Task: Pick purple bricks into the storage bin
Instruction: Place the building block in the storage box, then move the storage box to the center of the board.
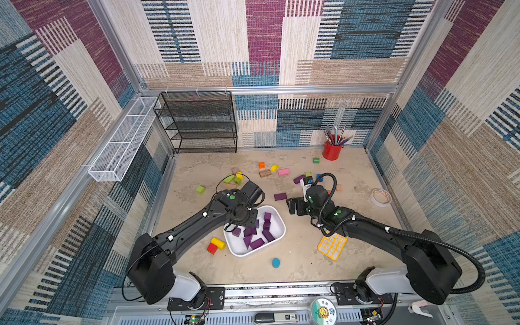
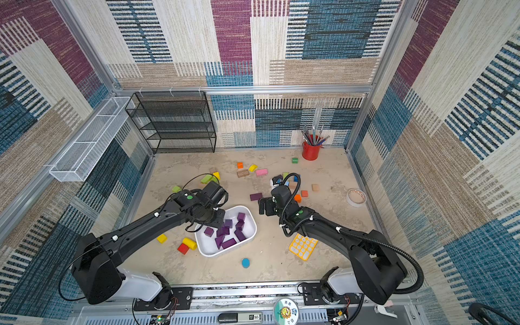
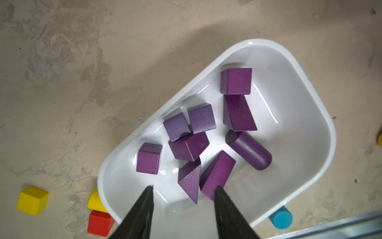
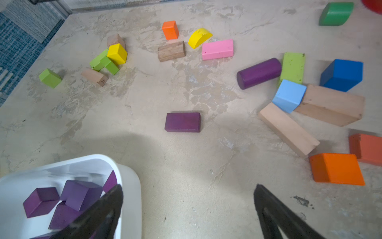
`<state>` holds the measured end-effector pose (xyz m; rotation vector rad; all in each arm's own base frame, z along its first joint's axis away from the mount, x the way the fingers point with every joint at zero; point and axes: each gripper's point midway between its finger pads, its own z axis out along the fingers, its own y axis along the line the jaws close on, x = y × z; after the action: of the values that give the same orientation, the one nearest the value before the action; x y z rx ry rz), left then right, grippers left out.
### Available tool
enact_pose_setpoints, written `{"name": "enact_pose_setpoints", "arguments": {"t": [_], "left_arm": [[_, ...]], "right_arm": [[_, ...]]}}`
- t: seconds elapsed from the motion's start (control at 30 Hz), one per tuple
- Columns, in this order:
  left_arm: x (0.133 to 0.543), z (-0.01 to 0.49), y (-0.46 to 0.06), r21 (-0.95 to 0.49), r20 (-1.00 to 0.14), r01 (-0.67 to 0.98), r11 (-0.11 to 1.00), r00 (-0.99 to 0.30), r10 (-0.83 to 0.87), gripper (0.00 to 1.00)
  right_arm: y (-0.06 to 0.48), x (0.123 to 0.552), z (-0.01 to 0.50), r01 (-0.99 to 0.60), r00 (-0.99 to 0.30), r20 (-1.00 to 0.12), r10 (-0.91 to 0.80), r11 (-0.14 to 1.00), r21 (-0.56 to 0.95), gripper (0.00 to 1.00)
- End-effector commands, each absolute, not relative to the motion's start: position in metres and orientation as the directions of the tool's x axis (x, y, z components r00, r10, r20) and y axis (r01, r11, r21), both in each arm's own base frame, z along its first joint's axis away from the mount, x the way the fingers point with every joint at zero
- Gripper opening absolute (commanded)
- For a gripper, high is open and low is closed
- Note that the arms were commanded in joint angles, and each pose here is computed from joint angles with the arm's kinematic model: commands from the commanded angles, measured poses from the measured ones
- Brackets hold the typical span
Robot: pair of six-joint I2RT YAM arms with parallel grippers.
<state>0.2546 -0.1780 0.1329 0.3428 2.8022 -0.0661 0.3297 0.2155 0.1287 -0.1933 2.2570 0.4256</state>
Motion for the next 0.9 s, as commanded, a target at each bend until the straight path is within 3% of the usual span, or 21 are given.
{"name": "enact_pose_setpoints", "arguments": {"t": [0.0, 0.53, 0.87], "left_arm": [[0.255, 0.136, -0.163, 0.016, -0.295, 0.230, 0.973, -0.929, 0.225, 0.50], [0.260, 0.126, -0.120, -0.134, -0.272, 0.020, 0.991, -0.962, -0.017, 0.52], [0.261, 0.137, -0.105, -0.129, -0.298, 0.008, 0.992, -0.954, -0.031, 0.52]], "right_arm": [[0.227, 0.325, 0.127, -0.323, -0.671, -0.741, -0.037, 0.914, 0.247, 0.97], [0.265, 0.299, 0.100, -0.422, -0.716, -0.668, -0.203, 0.888, 0.183, 0.87], [0.278, 0.291, 0.081, -0.447, -0.745, -0.615, -0.256, 0.877, 0.176, 0.67]]}}
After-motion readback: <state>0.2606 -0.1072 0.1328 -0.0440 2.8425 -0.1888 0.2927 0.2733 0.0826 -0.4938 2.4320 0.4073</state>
